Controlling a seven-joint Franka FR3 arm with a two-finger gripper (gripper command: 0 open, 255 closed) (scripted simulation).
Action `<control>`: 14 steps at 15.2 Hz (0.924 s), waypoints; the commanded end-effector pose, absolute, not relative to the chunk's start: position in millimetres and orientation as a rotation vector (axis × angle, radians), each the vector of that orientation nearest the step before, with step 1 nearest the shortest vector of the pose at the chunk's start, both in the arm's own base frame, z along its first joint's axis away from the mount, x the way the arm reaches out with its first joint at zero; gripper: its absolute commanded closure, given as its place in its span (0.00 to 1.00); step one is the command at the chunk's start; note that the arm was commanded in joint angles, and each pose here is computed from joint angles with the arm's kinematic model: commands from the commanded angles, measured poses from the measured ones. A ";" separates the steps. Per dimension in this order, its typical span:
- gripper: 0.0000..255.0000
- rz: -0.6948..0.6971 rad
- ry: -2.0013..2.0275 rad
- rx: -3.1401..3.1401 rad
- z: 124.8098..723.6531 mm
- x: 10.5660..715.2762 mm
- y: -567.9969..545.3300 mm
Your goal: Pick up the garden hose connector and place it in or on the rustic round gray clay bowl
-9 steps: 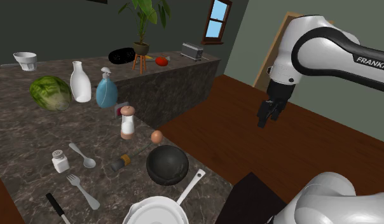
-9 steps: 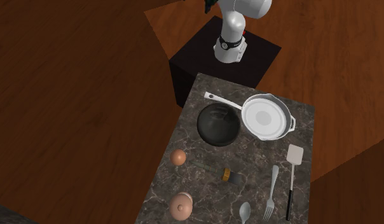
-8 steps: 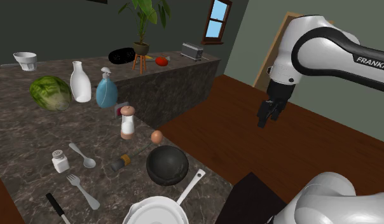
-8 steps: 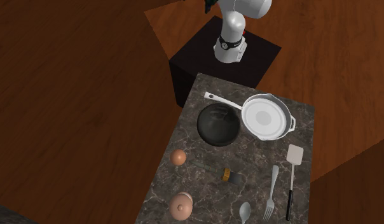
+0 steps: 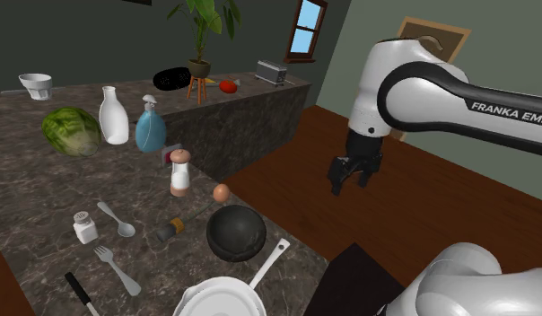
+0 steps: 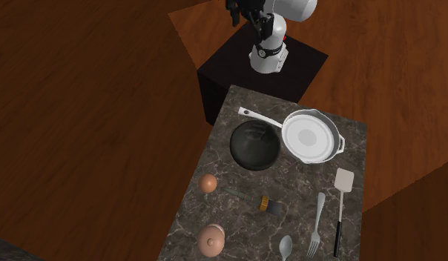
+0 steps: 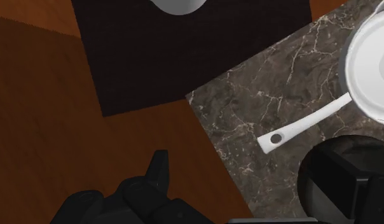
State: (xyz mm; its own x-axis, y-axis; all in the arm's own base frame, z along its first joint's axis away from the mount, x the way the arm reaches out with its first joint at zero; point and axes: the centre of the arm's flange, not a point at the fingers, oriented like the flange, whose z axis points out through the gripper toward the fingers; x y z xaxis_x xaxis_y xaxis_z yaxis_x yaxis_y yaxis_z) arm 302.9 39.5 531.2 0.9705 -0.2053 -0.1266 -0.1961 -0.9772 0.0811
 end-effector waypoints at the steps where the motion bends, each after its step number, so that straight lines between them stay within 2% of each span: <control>1: 0.00 -0.203 -0.400 3.039 518.6 311.2 61.0; 14: 0.00 -0.179 -0.913 2.909 435.5 391.3 186.2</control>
